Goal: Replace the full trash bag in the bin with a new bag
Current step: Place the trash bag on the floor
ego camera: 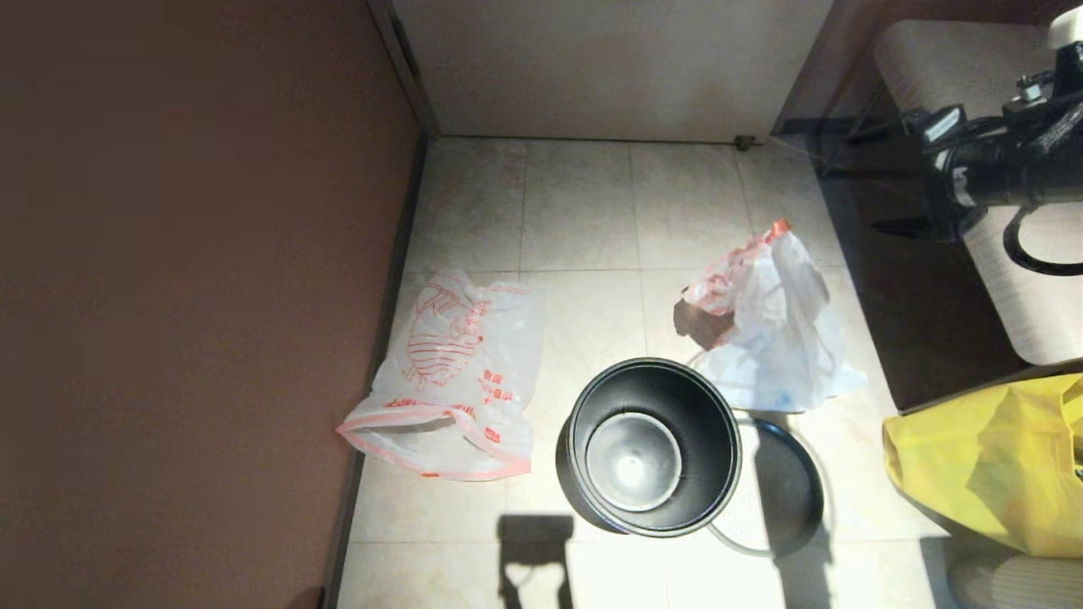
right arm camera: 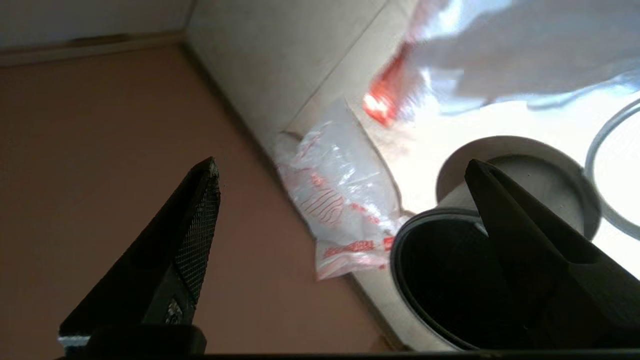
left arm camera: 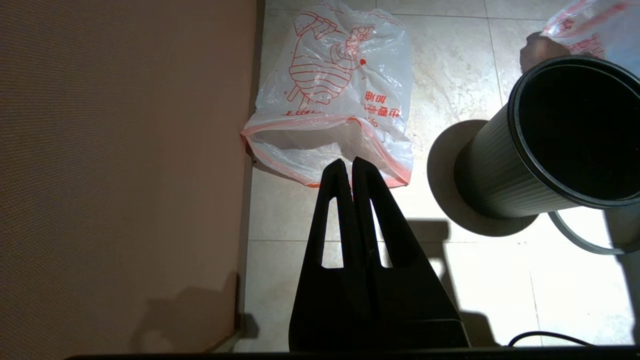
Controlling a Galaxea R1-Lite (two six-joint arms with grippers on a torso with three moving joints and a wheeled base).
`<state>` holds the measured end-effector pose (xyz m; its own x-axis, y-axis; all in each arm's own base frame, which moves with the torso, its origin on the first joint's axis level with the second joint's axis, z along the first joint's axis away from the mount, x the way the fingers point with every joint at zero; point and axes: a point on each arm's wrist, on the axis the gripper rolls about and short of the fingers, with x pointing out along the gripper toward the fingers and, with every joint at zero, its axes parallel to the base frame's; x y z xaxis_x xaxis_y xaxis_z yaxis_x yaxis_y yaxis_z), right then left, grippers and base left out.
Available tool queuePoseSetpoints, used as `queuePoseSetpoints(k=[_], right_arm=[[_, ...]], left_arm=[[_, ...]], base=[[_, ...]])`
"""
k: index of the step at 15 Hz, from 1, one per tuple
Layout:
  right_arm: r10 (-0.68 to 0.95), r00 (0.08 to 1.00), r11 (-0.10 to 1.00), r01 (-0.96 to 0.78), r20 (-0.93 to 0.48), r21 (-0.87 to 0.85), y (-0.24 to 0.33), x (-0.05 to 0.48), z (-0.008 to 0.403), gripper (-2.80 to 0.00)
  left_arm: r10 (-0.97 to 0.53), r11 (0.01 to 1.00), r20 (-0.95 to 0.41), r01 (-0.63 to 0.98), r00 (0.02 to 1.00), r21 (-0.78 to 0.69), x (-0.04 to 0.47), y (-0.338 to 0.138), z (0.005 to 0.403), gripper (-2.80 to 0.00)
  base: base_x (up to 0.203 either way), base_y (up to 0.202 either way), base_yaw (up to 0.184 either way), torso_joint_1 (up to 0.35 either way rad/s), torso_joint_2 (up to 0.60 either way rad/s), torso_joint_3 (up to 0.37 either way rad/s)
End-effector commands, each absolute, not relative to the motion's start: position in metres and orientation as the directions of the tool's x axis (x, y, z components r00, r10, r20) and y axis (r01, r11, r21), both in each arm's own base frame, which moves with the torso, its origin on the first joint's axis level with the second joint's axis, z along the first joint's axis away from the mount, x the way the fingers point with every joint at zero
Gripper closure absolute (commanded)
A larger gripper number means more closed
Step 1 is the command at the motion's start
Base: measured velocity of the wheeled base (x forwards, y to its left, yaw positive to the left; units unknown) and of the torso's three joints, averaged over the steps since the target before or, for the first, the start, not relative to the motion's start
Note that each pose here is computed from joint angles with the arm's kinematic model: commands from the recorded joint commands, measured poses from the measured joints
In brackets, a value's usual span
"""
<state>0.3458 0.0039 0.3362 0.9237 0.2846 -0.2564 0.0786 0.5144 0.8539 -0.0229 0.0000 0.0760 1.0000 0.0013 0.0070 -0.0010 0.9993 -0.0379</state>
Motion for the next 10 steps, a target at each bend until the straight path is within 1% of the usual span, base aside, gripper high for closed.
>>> queuePoseSetpoints(k=[1, 2, 3, 6, 8, 9, 10], right_arm=[[0.282, 0.928, 0.529, 0.060, -0.242, 0.846, 0.002, 0.342, 0.344, -2.80], [0.268, 0.926, 0.555, 0.078, -0.267, 0.828, 0.002, 0.341, 0.342, -2.80], [0.238, 0.924, 0.589, 0.106, -0.298, 0.801, 0.002, 0.341, 0.339, 0.00], [0.194, 0.927, 0.649, 0.124, -0.321, 0.751, 0.001, 0.338, 0.338, 0.00], [0.155, 0.926, 0.709, 0.138, -0.344, 0.692, 0.002, 0.334, 0.338, 0.00], [0.114, 0.920, 0.760, 0.161, -0.374, 0.629, 0.003, 0.332, 0.335, 0.00], [0.040, 0.918, 0.817, 0.198, -0.396, 0.542, 0.003, 0.328, 0.335, 0.00]], left_arm=[[0.002, 0.999, 0.006, -0.001, 1.000, -0.038, -0.023, 0.000, 0.076, 0.00], [0.003, 0.999, 0.008, -0.003, 1.000, -0.038, -0.023, 0.000, 0.076, 0.00], [0.002, 0.999, 0.008, -0.001, 1.000, -0.038, -0.023, 0.000, 0.076, 0.00], [0.002, 0.999, 0.008, -0.001, 1.000, -0.038, -0.023, 0.000, 0.076, 0.00], [0.002, 0.999, 0.006, -0.001, 1.000, -0.038, -0.023, 0.000, 0.076, 0.00], [0.002, 0.999, 0.008, -0.002, 1.000, -0.038, -0.023, 0.000, 0.076, 0.00], [0.002, 0.999, 0.006, -0.001, 1.000, -0.038, -0.023, 0.000, 0.076, 0.00]], base=[[0.000, 0.000, 0.000, 0.000, 0.00, 0.000], [0.000, 0.000, 0.000, 0.000, 0.00, 0.000], [0.000, 0.000, 0.000, 0.000, 0.00, 0.000], [0.000, 0.000, 0.000, 0.000, 0.00, 0.000], [0.000, 0.000, 0.000, 0.000, 0.00, 0.000], [0.000, 0.000, 0.000, 0.000, 0.00, 0.000], [0.000, 0.000, 0.000, 0.000, 0.00, 0.000]])
